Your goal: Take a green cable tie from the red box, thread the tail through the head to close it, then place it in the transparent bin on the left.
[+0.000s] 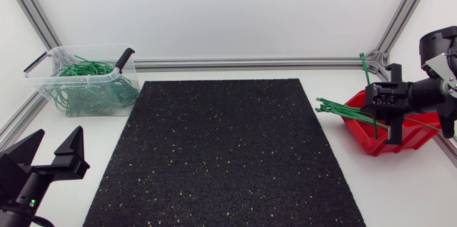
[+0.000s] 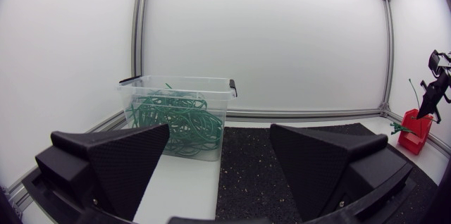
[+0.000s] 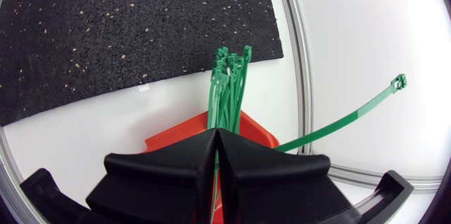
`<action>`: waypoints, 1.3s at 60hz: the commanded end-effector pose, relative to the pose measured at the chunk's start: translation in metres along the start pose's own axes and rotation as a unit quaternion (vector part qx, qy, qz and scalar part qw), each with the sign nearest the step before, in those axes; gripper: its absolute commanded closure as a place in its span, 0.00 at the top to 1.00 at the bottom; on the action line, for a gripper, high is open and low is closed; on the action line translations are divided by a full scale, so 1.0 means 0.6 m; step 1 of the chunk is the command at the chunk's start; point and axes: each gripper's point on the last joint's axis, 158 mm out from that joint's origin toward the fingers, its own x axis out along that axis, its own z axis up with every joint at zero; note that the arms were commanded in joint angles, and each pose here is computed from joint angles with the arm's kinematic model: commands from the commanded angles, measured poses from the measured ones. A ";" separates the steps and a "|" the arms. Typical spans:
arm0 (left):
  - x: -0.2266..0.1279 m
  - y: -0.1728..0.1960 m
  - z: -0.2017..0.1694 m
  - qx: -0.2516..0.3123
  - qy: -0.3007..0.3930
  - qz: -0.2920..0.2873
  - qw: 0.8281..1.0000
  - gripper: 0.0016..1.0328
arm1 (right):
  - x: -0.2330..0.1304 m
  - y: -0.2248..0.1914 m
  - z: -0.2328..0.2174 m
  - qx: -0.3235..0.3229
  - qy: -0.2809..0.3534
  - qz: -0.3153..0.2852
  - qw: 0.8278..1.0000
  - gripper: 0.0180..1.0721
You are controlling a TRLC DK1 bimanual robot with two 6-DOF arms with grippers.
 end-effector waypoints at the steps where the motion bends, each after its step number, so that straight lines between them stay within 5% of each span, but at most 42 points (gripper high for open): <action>1: 0.002 -0.003 -0.039 -0.002 0.027 -0.005 1.000 0.96 | 0.013 0.046 -0.001 -0.022 -0.001 0.020 1.000 0.33; 6: 0.002 -0.002 -0.039 -0.002 0.027 -0.004 1.000 0.96 | 0.019 0.057 -0.003 -0.035 0.002 0.025 0.999 0.53; 11: 0.002 -0.002 -0.039 -0.002 0.027 -0.004 1.000 0.96 | 0.021 0.067 -0.006 -0.047 0.004 0.029 0.998 0.59; 44: 0.002 -0.005 -0.041 -0.002 0.029 -0.008 1.000 0.96 | -0.036 0.017 0.024 -0.046 -0.020 -0.017 0.999 0.60; 63: 0.002 -0.005 -0.041 -0.002 0.029 -0.008 1.000 0.96 | -0.045 0.074 0.099 -0.113 -0.039 -0.016 0.993 0.60; 78: 0.002 -0.002 -0.041 -0.003 0.030 -0.004 1.000 0.96 | 0.004 0.125 0.131 -0.173 -0.017 -0.014 0.985 0.60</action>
